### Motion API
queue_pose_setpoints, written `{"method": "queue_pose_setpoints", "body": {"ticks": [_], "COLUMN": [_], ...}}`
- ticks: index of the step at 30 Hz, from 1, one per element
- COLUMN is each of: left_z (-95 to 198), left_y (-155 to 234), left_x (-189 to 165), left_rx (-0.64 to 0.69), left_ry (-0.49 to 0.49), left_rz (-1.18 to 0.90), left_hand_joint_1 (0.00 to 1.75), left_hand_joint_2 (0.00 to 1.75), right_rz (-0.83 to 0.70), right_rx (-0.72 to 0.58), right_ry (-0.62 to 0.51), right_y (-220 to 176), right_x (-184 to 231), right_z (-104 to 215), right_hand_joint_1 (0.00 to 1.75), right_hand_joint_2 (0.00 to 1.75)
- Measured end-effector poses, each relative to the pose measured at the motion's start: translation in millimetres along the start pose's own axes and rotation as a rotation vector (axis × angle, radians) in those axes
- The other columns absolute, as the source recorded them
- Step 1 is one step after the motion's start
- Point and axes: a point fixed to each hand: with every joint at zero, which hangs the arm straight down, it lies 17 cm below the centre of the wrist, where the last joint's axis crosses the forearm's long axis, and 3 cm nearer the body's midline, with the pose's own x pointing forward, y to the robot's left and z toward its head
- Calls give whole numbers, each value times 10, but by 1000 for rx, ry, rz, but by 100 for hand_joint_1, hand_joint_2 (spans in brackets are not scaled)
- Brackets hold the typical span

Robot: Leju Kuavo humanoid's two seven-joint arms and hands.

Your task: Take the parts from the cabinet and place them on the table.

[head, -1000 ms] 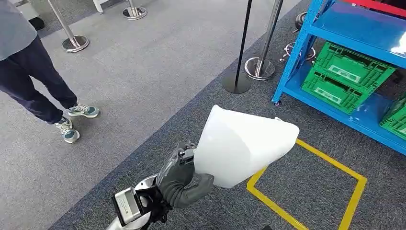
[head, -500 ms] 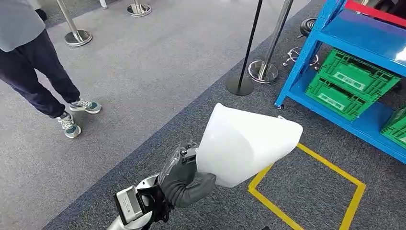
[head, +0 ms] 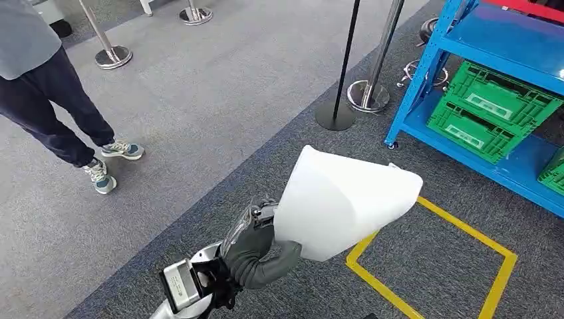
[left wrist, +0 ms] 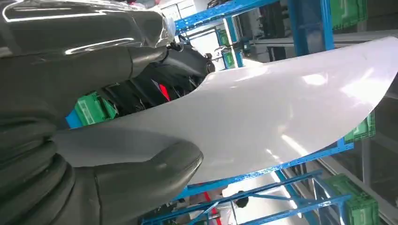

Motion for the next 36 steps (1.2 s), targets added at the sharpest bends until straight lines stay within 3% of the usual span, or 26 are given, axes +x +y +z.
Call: {"method": "queue_pose_setpoints", "body": {"ticks": [36], "left_z": [26], "left_y": [10], "left_x": [-2], "left_rx": [9], "left_ry": [3], "left_rz": [1], "left_hand_joint_1": [175], "left_hand_joint_2": [175], "right_rz": [17], "right_rx": [-2], "right_ry": [-17], "right_y": [-2], "right_x": [38], "right_z": [-2], "right_hand_joint_1": [0], "right_hand_joint_2": [0]}}
